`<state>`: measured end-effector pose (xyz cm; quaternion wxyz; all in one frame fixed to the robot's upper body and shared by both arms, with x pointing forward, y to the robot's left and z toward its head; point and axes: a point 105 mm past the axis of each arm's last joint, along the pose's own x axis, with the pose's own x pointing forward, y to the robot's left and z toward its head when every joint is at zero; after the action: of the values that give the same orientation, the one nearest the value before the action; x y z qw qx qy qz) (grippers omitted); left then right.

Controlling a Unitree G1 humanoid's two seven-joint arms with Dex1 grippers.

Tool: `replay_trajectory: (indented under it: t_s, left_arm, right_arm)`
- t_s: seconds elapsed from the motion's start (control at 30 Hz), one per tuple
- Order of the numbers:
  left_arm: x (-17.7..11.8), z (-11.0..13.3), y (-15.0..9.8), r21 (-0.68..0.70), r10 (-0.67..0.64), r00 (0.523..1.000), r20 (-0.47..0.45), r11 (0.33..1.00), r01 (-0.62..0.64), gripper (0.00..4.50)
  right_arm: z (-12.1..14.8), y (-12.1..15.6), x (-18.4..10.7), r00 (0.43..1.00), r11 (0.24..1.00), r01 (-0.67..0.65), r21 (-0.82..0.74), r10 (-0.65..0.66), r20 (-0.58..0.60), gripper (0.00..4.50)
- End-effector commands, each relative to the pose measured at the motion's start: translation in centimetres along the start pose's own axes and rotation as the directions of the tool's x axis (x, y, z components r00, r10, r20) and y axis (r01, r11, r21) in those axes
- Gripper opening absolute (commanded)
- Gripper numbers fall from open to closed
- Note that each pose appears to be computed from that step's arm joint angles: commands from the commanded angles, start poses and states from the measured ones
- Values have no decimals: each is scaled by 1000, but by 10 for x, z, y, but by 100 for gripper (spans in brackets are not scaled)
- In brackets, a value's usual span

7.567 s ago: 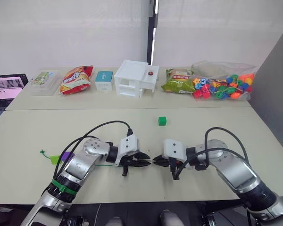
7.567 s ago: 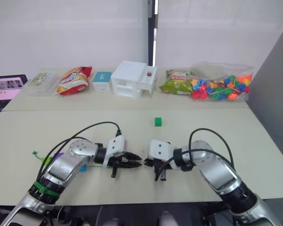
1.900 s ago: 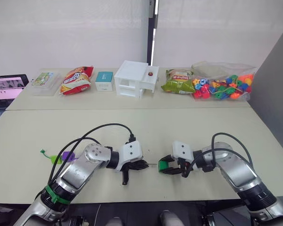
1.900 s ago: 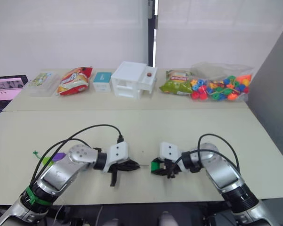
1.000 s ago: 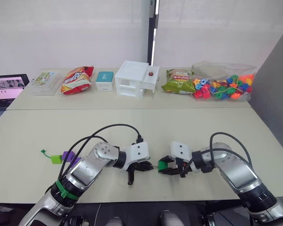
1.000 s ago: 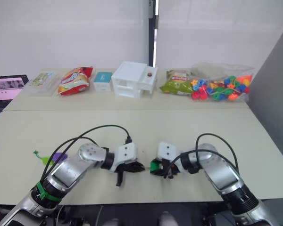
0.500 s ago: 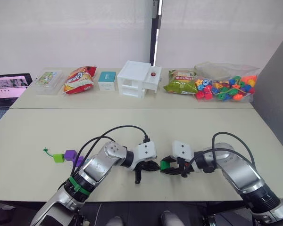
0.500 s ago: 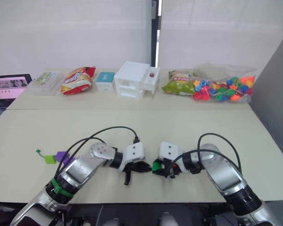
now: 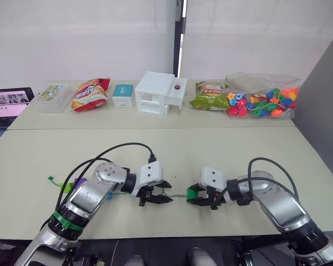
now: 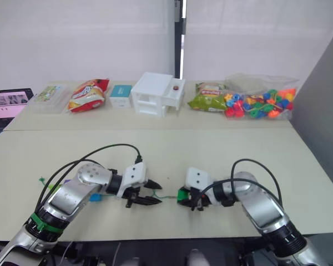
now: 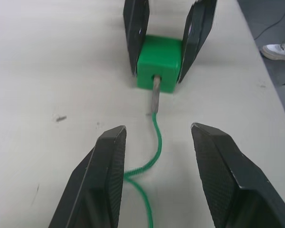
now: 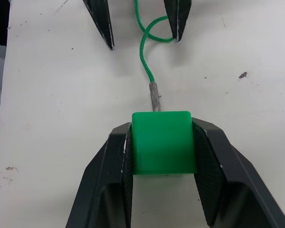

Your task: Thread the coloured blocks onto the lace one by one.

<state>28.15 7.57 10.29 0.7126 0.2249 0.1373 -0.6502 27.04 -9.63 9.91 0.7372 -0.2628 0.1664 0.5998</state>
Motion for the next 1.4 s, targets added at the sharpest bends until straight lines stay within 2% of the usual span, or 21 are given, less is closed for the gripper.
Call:
replay_trajectory:
  t_s: [0.03, 0.2, 0.27, 0.37, 0.47, 0.53, 0.73, 1.03, 1.23, 1.3, 1.4]
  left_arm:
    - [-3, -4, 4, 20, 23, 1000, 2, 1000, -23, 231]
    - [5, -24, 1, 17, 19, 999, -46, 1000, -18, 231]
    - [7, -24, 3, 6, 26, 999, -33, 1000, -26, 231]
    - [10, -20, 0, 12, 8, 1000, -12, 1000, -8, 151]
    - [14, -15, -4, 18, -13, 1000, 10, 1000, 13, 48]
    - [15, -13, -5, 22, -17, 1000, 15, 1000, 17, 4]
    - [23, 0, -6, 36, -22, 998, 53, 999, 20, 4]
    - [53, 23, -6, 82, -42, 994, 100, 996, 34, 4]
    - [49, 25, -6, 84, -41, 994, 100, 996, 33, 4]
    - [43, 26, -6, 33, -40, 991, 124, 999, 37, 60]
    - [32, 23, -4, 65, -28, 995, 97, 998, 22, 161]
  right_arm:
    - [3, 6, 1, 1000, 1000, -21, 6, 21, 14, 118]
    - [4, 7, 0, 1000, 1000, -22, 8, 22, 15, 118]
    - [5, 7, -1, 1000, 1000, -22, 8, 22, 15, 118]
    - [5, 8, -1, 1000, 1000, -21, 11, 21, 16, 118]
    - [4, 8, -2, 1000, 1000, -19, 14, 19, 11, 118]
    - [4, 8, -3, 1000, 1000, -17, 16, 17, 13, 118]
    - [4, 8, -2, 1000, 1000, -14, 19, 14, 12, 118]
    - [4, 10, -1, 1000, 1000, -16, 21, 16, 13, 118]
    - [5, 10, 0, 1000, 1000, -16, 20, 16, 14, 118]
    - [5, 9, 0, 1000, 1000, -15, 19, 15, 13, 118]
    - [4, 9, 0, 1000, 1000, -16, 21, 16, 14, 118]
